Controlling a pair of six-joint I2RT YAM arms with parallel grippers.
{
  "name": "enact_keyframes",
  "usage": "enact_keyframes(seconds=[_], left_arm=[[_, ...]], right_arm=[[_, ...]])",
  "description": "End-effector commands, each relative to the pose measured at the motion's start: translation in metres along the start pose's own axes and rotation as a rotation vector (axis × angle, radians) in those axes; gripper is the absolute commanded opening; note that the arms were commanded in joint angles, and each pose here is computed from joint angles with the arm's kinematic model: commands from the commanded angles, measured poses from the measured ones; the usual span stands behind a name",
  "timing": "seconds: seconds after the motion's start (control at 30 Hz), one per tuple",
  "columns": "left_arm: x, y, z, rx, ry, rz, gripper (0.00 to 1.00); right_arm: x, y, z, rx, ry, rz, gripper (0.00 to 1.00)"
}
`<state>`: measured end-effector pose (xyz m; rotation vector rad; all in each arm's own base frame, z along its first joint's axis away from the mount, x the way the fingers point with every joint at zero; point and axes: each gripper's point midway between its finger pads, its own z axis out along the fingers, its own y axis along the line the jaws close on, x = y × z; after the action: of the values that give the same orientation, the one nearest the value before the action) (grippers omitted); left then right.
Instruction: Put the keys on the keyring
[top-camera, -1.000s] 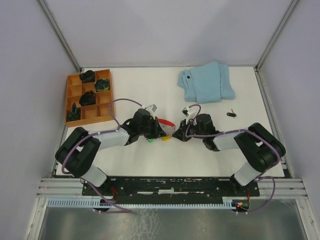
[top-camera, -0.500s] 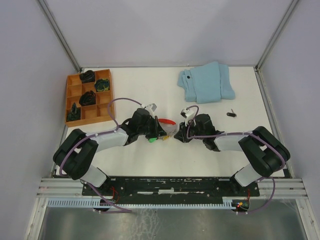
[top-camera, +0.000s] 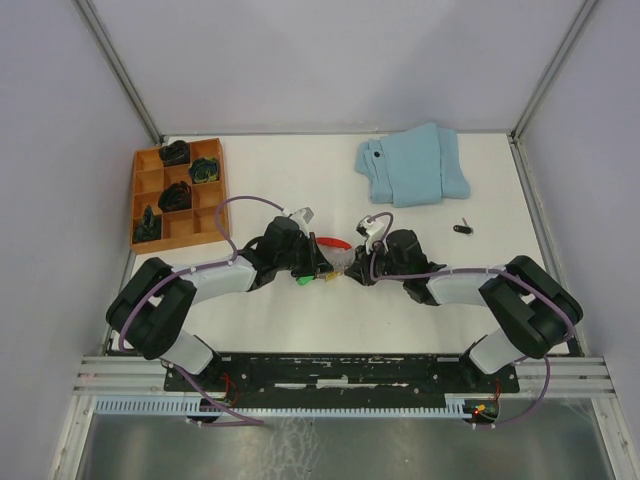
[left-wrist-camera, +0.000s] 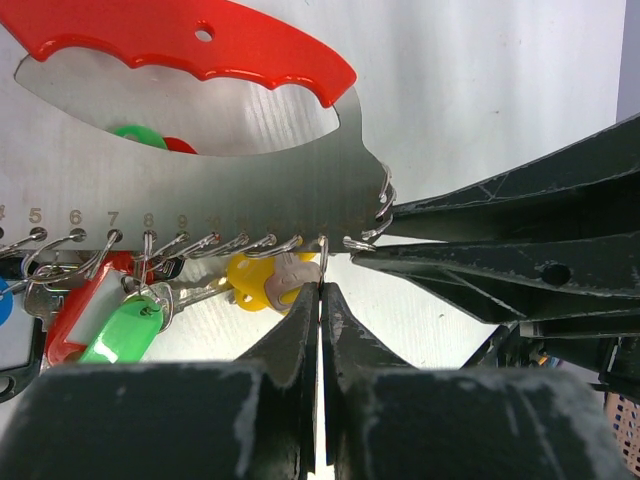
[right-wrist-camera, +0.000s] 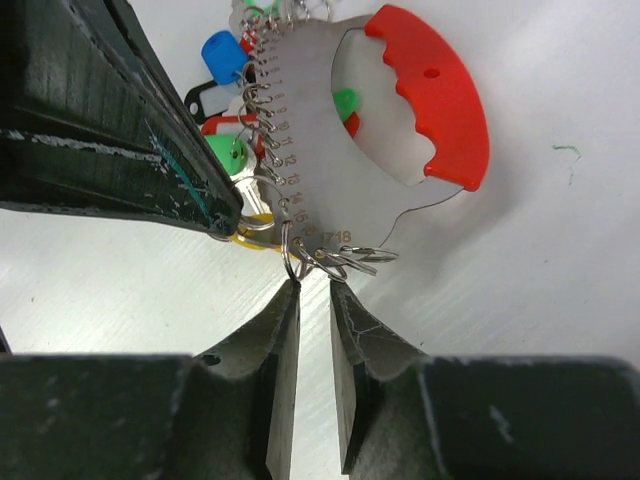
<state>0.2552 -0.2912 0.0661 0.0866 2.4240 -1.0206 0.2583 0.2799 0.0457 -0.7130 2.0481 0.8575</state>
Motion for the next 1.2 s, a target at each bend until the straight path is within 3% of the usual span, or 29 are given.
enact_keyframes(seconds=[0.0,0.37,0.53,0.67,0.8,1.17], left_arm=[[-0.010,-0.020,-0.005,0.063,-0.033,-0.002,0.03],[-0.012,-0.021,-0.008,0.064,-0.042,0.007,0.03],[-0.015,-0.018,-0.012,0.034,-0.053,0.028,0.03],[-0.019,-0.017,-0.015,0.021,-0.061,0.044,0.03],[-0.021,-0.015,-0.018,0.001,-0.068,0.057,0.03],[-0.024,-0.018,-0.022,0.003,-0.067,0.070,0.03]], right_arm=[[-0.040,0.001,-0.003,0.024,-0.139,-0.056,0.25],[-0.037,0.000,-0.007,0.037,-0.103,-0.123,0.22],[-0.038,0.016,-0.017,-0.038,-0.058,-0.165,0.32],[-0.037,-0.001,-0.029,0.079,-0.061,-0.162,0.36],[-0.036,-0.008,-0.034,0.125,-0.051,-0.159,0.36],[-0.038,0.005,-0.013,0.020,-0.074,-0.186,0.35]])
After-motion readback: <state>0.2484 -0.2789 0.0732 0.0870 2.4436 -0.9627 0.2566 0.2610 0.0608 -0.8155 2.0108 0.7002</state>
